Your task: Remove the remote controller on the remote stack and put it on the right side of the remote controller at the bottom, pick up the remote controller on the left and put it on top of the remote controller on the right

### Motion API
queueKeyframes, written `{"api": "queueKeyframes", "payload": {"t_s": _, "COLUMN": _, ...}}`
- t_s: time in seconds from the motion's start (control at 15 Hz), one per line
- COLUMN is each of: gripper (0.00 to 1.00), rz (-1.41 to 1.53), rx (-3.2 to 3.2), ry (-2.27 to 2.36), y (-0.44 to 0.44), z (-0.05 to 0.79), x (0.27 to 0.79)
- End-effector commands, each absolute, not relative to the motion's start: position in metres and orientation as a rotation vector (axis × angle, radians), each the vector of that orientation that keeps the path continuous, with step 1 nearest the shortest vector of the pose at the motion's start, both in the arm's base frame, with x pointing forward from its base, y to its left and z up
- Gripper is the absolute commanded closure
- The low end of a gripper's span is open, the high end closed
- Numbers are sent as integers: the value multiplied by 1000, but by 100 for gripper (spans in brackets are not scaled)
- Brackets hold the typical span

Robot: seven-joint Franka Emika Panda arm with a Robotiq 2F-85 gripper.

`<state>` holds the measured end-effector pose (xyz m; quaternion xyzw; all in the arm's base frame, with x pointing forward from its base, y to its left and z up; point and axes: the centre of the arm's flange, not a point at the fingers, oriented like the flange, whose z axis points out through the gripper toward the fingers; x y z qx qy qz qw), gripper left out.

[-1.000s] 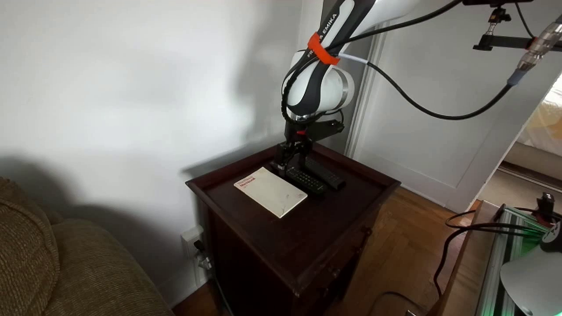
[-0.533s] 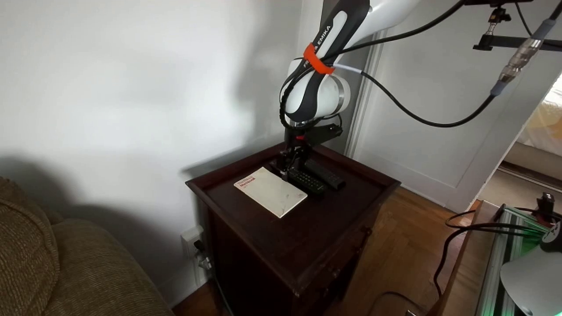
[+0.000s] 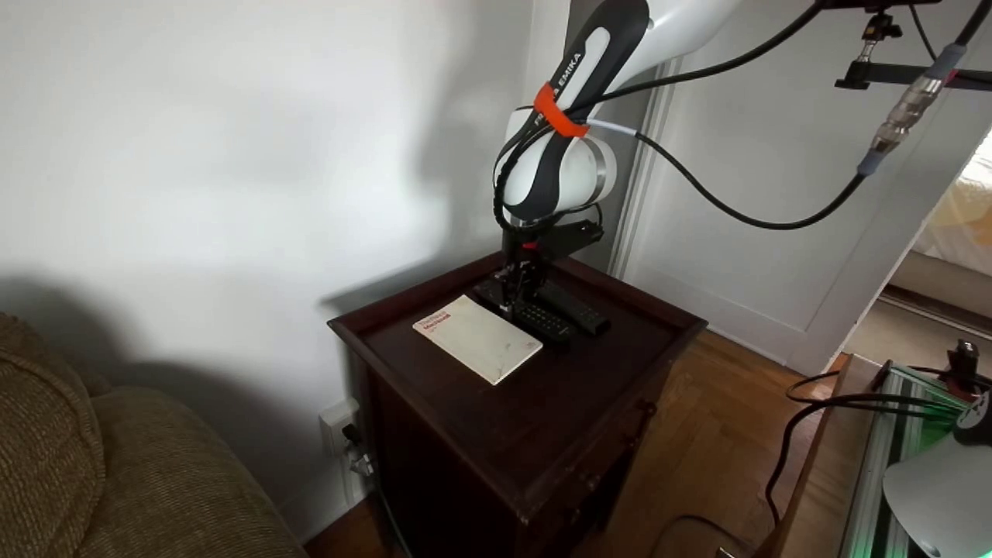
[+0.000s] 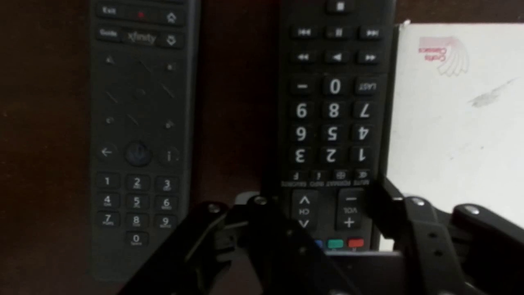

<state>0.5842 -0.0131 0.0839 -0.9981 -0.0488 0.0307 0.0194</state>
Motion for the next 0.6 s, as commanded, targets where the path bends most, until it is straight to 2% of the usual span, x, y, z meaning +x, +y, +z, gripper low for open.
{"api": "queueKeyframes", "payload": {"t_s": 0.0, "gripper": 70, "rz": 91, "rx": -3104, "ry": -142, "y": -13, "z": 97, "x": 587}}
{"api": "queueKeyframes", "payload": {"t_s": 0.53, "gripper": 70, "rz": 10, "rx": -3127, "ry": -60, "y": -38, "z": 147, "x": 555}}
